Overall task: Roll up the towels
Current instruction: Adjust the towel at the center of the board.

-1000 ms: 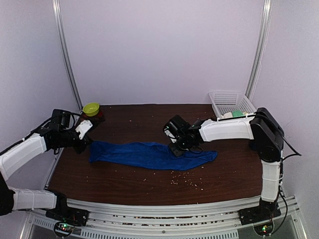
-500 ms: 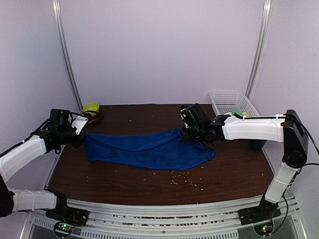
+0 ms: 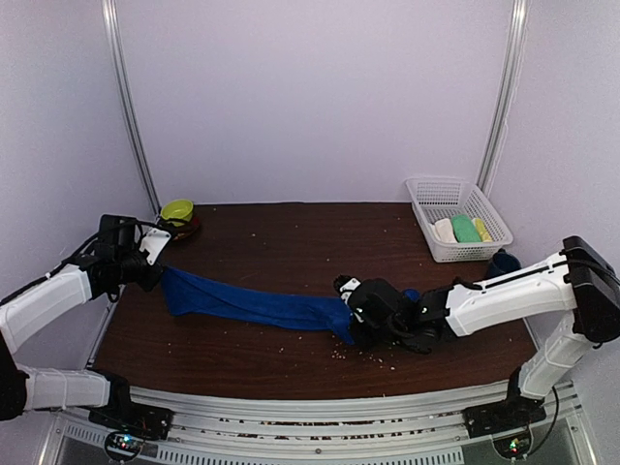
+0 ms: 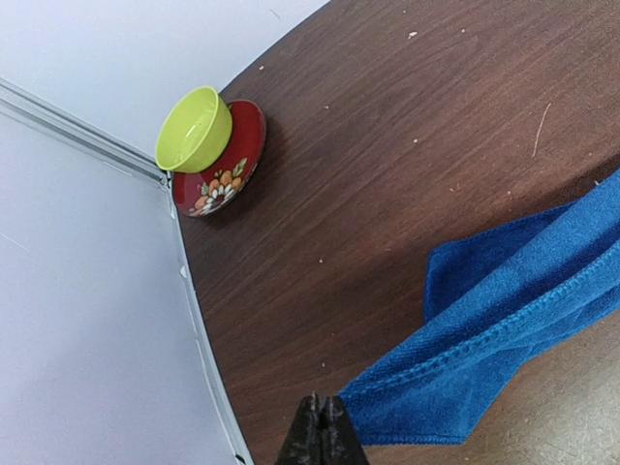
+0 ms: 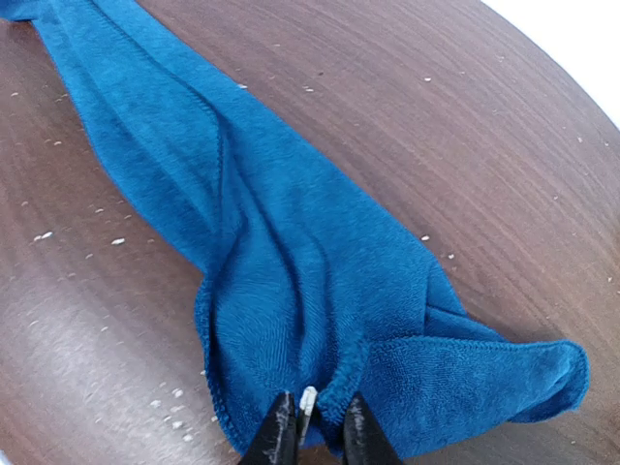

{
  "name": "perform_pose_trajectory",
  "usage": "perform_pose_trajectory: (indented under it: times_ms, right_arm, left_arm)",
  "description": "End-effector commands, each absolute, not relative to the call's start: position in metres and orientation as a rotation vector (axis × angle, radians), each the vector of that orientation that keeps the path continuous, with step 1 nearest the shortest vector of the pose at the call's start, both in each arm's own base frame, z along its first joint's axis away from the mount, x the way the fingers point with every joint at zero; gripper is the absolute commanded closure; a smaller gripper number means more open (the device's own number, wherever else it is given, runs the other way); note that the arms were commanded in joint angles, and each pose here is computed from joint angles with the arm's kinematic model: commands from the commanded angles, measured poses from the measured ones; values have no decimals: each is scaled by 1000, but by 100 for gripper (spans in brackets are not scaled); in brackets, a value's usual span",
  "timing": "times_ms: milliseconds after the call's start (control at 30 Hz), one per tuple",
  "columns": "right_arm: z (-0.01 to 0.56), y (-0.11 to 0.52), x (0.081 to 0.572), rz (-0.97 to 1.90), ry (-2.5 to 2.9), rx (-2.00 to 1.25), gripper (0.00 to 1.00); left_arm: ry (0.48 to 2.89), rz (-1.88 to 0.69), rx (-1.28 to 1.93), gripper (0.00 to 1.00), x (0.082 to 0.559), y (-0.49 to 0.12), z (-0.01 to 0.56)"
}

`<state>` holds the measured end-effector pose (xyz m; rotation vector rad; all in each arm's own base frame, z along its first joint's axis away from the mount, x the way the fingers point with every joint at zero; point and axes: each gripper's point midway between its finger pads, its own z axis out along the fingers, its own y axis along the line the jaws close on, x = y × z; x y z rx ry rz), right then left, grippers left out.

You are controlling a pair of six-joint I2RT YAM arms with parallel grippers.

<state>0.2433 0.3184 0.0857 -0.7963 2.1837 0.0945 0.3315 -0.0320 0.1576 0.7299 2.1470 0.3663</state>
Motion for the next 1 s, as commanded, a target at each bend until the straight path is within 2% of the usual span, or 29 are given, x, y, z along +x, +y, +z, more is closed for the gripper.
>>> perform_pose_trajectory:
  times_ms: [0, 233, 367, 467, 533, 633, 767, 967]
  right_arm:
    - [105, 331, 224, 220, 2151, -805, 77]
    - [116, 313, 206, 144, 2199, -923, 68]
    - [141, 310, 211, 42, 2096, -1056, 52]
    - [153, 315, 221, -71, 2018, -1166, 34]
    - [155, 323, 229, -149, 1998, -1220, 28]
    - [145, 333, 236, -265, 2037, -1306, 27]
    - [115, 339, 242, -374, 2125, -1337, 31]
    - [76, 337, 237, -379, 2244, -1283, 36]
  left_arm:
    - [2141, 383, 687, 100, 337, -28, 157]
    - [2147, 371, 696, 100, 337, -29, 154]
    - [2146, 330, 723, 100, 336, -35, 153]
    - [2152, 305, 743, 100, 334, -39, 150]
    - [2159, 300, 750, 100, 333, -40, 147]
    - [2166, 298, 753, 100, 332, -40, 145]
    - [2163, 294, 758, 100, 332, -41, 144]
    - [2154, 289, 752, 100, 331, -41, 147]
